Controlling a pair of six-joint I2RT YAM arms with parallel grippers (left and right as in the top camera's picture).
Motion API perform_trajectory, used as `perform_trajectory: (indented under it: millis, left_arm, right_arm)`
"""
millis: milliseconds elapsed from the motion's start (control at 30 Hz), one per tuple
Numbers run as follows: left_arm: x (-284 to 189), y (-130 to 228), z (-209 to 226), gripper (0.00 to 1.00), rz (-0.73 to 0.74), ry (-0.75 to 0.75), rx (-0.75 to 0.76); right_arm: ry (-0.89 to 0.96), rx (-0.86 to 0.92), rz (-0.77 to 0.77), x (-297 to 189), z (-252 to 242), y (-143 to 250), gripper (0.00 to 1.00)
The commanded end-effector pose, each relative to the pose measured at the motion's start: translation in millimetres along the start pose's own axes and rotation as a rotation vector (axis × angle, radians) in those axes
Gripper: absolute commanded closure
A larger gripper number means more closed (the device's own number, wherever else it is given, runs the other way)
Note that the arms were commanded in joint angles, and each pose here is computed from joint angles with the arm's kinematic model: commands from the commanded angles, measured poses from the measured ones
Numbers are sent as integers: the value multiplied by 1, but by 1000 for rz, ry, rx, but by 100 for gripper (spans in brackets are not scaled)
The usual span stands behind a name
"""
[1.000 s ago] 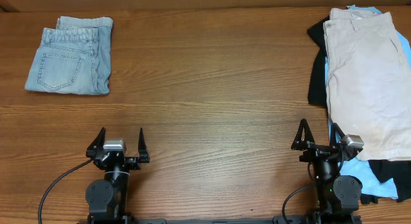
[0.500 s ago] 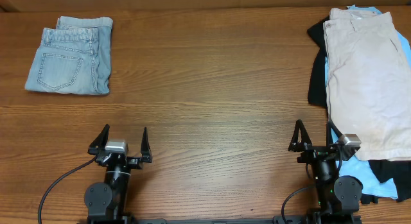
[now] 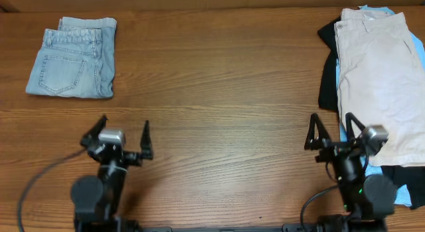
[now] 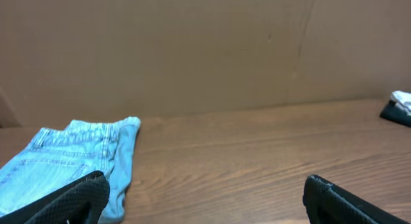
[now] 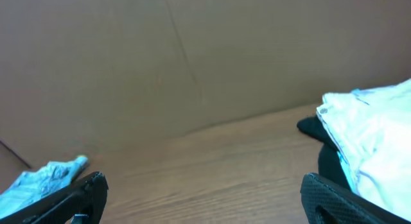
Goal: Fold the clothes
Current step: 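Reach the right gripper to the beige shorts on the pile and grasp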
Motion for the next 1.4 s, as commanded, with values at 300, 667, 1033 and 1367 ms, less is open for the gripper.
perform_trajectory:
  millis: [300, 667, 1033, 1367]
  left_arm:
    - [65, -80, -2, 0, 334, 71, -44]
    - [141, -55, -5, 0, 564, 193, -117]
    - [168, -38, -14, 0, 570, 312, -156]
    - [172, -25, -13, 0, 612, 309, -169]
  right_arm:
    - [114, -134, 450, 77, 3, -58, 0]
    - [307, -155, 680, 179, -52, -21, 0]
    - [509, 163, 737, 160, -206, 6, 0]
    - [520, 101, 1014, 174, -199, 87, 7]
Point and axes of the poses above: each gripper's point midway between its finger pads, its own x axis out along the fingers, its own z axis along the line the jaws close on, y = z × x, the point moved 5 cm from there along -x, back along the fingers, and after that the axes turned 3 degrees about -x, right-handed, at the moved point
